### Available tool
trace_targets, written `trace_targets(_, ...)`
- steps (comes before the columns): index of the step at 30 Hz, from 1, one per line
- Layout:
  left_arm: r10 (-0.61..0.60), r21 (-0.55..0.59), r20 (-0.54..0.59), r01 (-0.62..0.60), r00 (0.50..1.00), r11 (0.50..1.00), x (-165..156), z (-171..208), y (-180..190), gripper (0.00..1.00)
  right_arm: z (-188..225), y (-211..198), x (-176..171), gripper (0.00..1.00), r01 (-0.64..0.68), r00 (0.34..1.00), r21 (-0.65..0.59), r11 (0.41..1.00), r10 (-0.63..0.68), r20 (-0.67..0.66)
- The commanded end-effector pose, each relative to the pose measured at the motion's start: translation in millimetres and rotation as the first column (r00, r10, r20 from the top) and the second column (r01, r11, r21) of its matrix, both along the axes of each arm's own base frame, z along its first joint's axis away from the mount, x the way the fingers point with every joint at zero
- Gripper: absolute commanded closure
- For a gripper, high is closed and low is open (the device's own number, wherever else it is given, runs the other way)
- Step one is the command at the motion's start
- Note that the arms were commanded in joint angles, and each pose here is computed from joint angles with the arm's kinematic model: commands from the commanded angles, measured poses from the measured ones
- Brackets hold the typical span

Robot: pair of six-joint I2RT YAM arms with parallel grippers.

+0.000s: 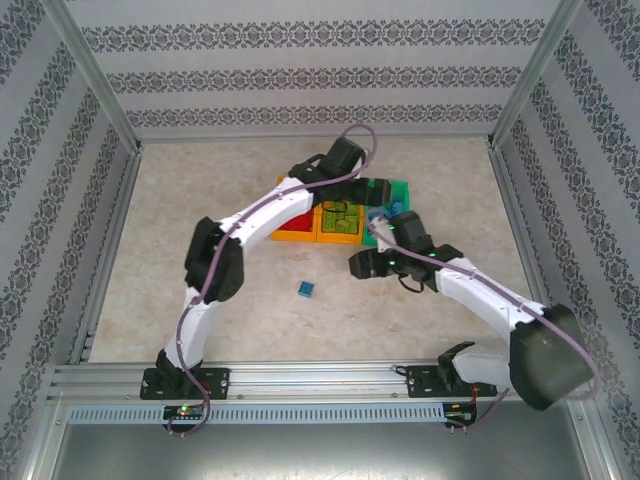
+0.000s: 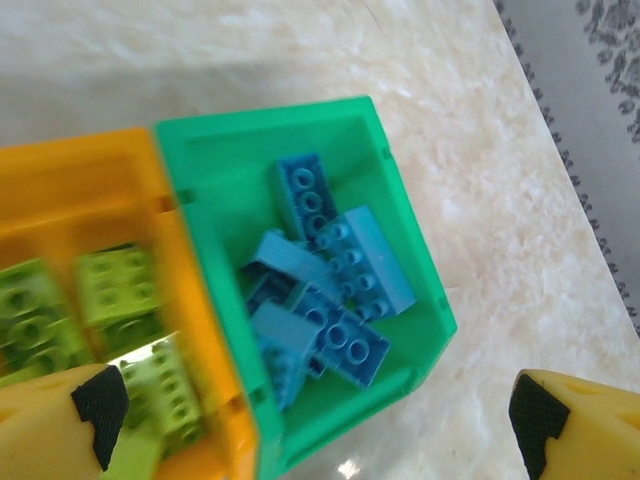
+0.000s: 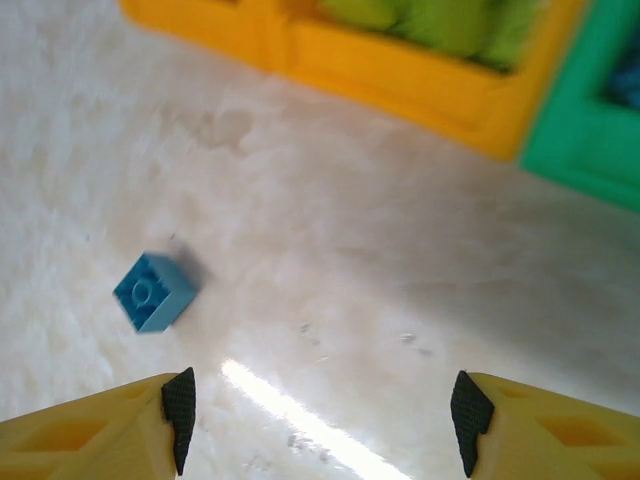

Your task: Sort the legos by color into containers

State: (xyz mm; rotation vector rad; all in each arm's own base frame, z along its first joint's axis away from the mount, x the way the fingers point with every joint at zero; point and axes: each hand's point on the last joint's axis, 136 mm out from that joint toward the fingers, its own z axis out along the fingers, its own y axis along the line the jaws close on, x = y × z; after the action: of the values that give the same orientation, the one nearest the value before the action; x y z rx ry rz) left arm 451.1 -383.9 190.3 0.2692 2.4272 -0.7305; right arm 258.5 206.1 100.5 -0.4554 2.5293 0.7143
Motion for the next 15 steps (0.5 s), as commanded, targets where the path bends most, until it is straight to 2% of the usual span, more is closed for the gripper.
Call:
trace_targets(1, 0.173, -0.014, 0.110, -0.173, 0.979, 0.985, 20, 41, 70, 0.00, -4, 33, -6, 0.28, -0.085, 0.995, -0.059, 0.995, 0.088, 0.040)
trace_targets(4, 0.270, -0.032, 0.071, -0.269, 0.960, 0.963, 13, 29, 126, 0.00, -13, 71, -22, 0.26, -0.223, 0.971, -0.132, 0.966, 0.232, 0.059)
trace_targets(8, 0.373, -0.029, 0.000, -0.373, 0.928, 0.927, -4, 9, 191, 0.00, -29, 104, -34, 0.24, -0.388, 0.915, -0.227, 0.893, 0.403, 0.025)
trace_targets(15, 0.497, -0.011, -0.058, -0.498, 0.866, 0.867, -39, -10, 266, 0.00, -48, 114, -35, 0.24, -0.518, 0.845, -0.292, 0.804, 0.533, -0.032)
